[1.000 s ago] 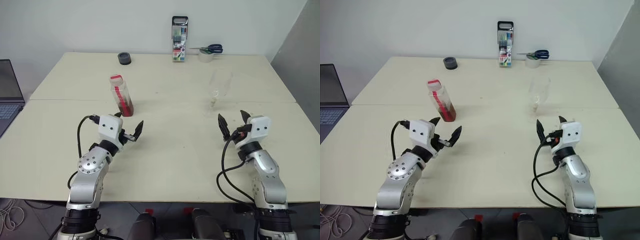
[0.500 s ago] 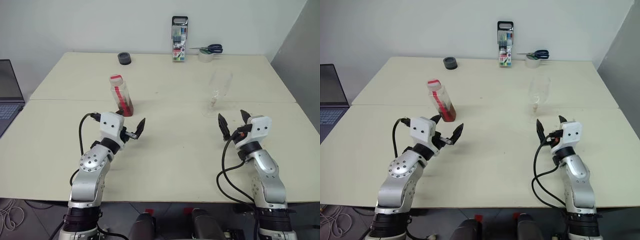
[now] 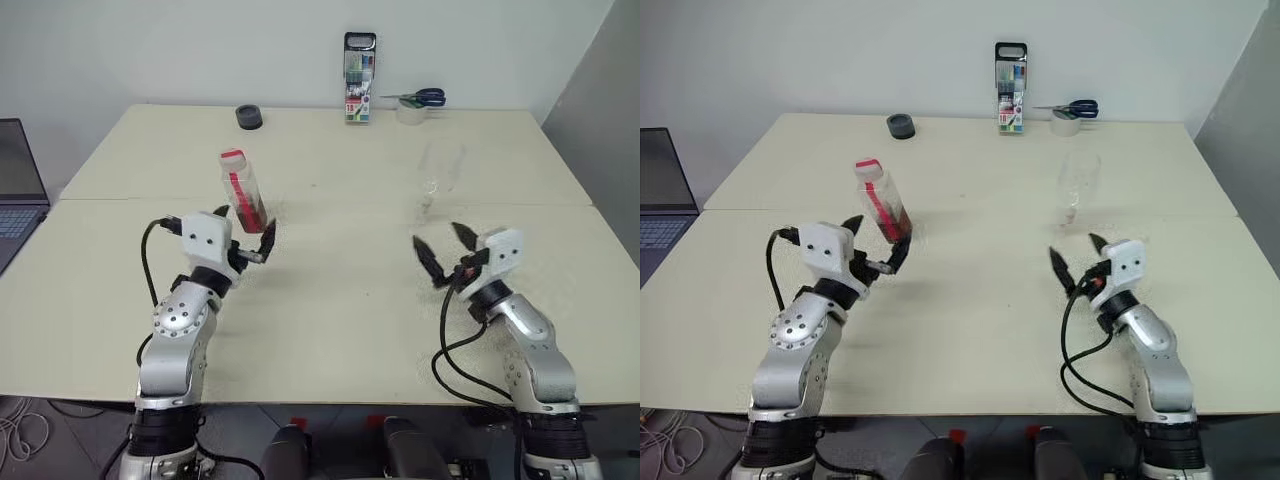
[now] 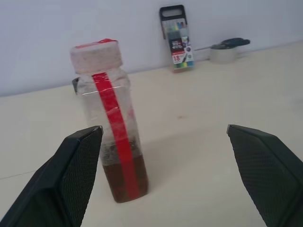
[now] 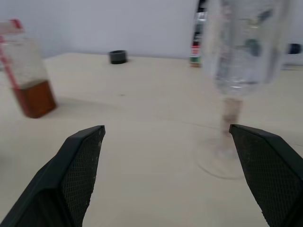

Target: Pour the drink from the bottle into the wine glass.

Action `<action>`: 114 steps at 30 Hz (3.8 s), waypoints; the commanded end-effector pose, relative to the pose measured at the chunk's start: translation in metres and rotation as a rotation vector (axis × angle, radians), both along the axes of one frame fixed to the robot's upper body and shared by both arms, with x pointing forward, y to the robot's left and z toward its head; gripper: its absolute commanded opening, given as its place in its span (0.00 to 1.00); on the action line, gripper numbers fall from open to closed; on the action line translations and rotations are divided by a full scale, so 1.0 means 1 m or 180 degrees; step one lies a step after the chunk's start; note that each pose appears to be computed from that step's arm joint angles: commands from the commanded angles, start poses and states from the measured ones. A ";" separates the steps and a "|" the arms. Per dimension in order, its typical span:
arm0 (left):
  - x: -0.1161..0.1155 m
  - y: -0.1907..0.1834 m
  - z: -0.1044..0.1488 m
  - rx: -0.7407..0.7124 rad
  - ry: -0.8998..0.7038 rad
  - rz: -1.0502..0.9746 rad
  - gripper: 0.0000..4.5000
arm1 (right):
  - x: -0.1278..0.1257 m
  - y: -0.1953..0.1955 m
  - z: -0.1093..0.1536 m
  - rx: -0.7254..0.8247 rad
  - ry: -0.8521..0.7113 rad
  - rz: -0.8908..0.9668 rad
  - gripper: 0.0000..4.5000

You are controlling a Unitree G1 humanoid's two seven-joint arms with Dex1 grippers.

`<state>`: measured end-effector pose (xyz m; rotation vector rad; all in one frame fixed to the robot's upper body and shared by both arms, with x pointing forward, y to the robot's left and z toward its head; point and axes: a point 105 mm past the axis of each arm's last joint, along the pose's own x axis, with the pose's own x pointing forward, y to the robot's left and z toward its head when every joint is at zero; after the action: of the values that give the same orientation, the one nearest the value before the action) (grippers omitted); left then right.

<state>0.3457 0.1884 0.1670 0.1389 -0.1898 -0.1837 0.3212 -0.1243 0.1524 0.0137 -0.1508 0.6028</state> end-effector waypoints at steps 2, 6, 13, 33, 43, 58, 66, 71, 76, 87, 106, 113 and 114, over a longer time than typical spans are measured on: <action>0.008 0.006 0.005 -0.0038 -0.0003 0.0184 1.00 | -0.015 0.024 0.027 -0.0078 -0.0089 0.0609 1.00; 0.019 0.010 0.006 -0.0075 0.0027 0.0392 1.00 | -0.025 0.037 0.032 -0.0306 -0.0019 0.0999 1.00; 0.029 0.012 0.007 -0.0244 0.0067 0.0569 1.00 | -0.026 0.042 0.041 -0.0434 -0.0036 0.1130 1.00; 0.066 0.011 0.022 -0.0208 0.0192 0.0630 1.00 | -0.029 0.053 0.063 -0.0460 -0.0171 0.1347 1.00; 0.084 0.011 0.035 -0.0195 0.0202 0.0652 1.00 | -0.029 0.061 0.067 -0.0486 -0.0172 0.1538 1.00; 0.096 0.010 0.037 -0.0094 0.0271 0.0609 1.00 | -0.025 0.057 0.066 -0.0482 -0.0160 0.1483 1.00; 0.098 0.009 0.034 -0.0065 0.0299 0.0563 0.75 | -0.024 0.055 0.065 -0.0482 -0.0152 0.1457 1.00; 0.099 0.007 0.037 -0.0052 0.0231 0.0503 0.42 | -0.024 0.054 0.066 -0.0483 -0.0152 0.1440 1.00; 0.096 -0.001 0.038 -0.0066 0.0115 0.0347 0.42 | -0.026 0.053 0.067 -0.0505 -0.0178 0.1428 1.00; 0.066 -0.051 0.022 0.0210 0.0133 -0.0917 0.42 | -0.031 0.043 0.072 -0.0632 -0.0352 0.1225 1.00; 0.011 -0.143 0.024 0.0487 0.0407 -0.3727 0.42 | -0.041 0.042 0.088 -0.0677 -0.0127 0.0840 1.00; 0.006 -0.153 0.018 0.0729 0.0447 -0.4075 0.42 | -0.035 0.055 0.092 -0.0624 -0.0127 0.0810 1.00; 0.006 -0.154 0.017 0.0753 0.0435 -0.4095 0.42 | -0.036 0.059 0.092 -0.0607 -0.0121 0.0859 1.00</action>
<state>0.3541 0.0422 0.1696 0.1789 -0.0273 -1.4599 0.2898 -0.0710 0.2341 -0.1551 -0.0846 0.8663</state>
